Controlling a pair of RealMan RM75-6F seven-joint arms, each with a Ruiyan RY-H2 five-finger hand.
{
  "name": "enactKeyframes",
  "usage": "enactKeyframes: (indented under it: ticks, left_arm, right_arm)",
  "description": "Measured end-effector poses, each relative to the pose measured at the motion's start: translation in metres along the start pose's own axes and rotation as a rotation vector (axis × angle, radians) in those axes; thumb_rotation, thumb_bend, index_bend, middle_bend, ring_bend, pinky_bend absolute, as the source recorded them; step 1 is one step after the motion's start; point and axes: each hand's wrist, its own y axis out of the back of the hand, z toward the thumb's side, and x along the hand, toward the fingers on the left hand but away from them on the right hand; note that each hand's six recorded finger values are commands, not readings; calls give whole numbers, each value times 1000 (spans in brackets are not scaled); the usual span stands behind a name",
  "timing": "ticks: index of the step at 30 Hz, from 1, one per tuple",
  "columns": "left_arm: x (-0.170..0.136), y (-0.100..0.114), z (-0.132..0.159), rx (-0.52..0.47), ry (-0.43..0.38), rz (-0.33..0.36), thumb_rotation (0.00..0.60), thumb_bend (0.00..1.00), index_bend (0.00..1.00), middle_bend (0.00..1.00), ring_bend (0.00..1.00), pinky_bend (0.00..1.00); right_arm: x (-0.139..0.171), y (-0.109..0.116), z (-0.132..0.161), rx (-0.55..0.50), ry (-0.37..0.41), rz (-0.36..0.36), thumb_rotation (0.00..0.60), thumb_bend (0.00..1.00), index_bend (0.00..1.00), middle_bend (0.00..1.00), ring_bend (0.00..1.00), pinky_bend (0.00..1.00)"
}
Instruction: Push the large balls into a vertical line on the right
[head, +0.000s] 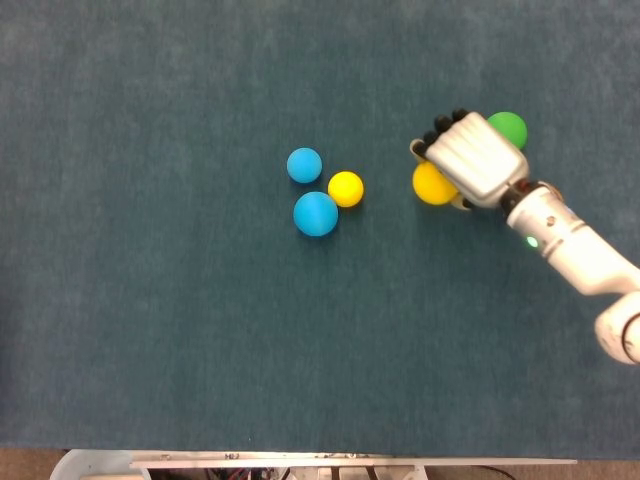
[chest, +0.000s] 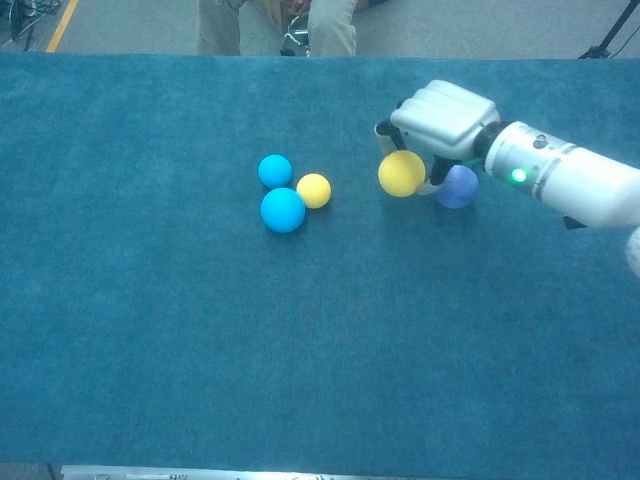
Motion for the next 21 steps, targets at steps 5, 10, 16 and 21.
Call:
enactKeyframes:
  ticks: [5, 10, 16, 21]
  left_arm:
    - [0, -1, 1, -2, -2, -3, 600, 400, 316, 166, 236, 287]
    - [1, -2, 1, -2, -1, -6, 600, 400, 316, 166, 235, 287]
    - [1, -3, 2, -4, -3, -8, 600, 400, 316, 166, 236, 285]
    - [1, -5, 2, -5, -5, -10, 600, 400, 316, 166, 236, 283]
  right_arm:
    - [15, -10, -1, 10, 21, 22, 600, 73, 433, 531, 320, 369]
    - [28, -16, 0, 10, 41, 29, 600, 73, 434, 531, 320, 369]
    - [39, -23, -3, 31, 45, 46, 600, 73, 434, 522, 320, 369]
    - [42, -28, -3, 45, 52, 68, 600, 73, 419, 487, 312, 369]
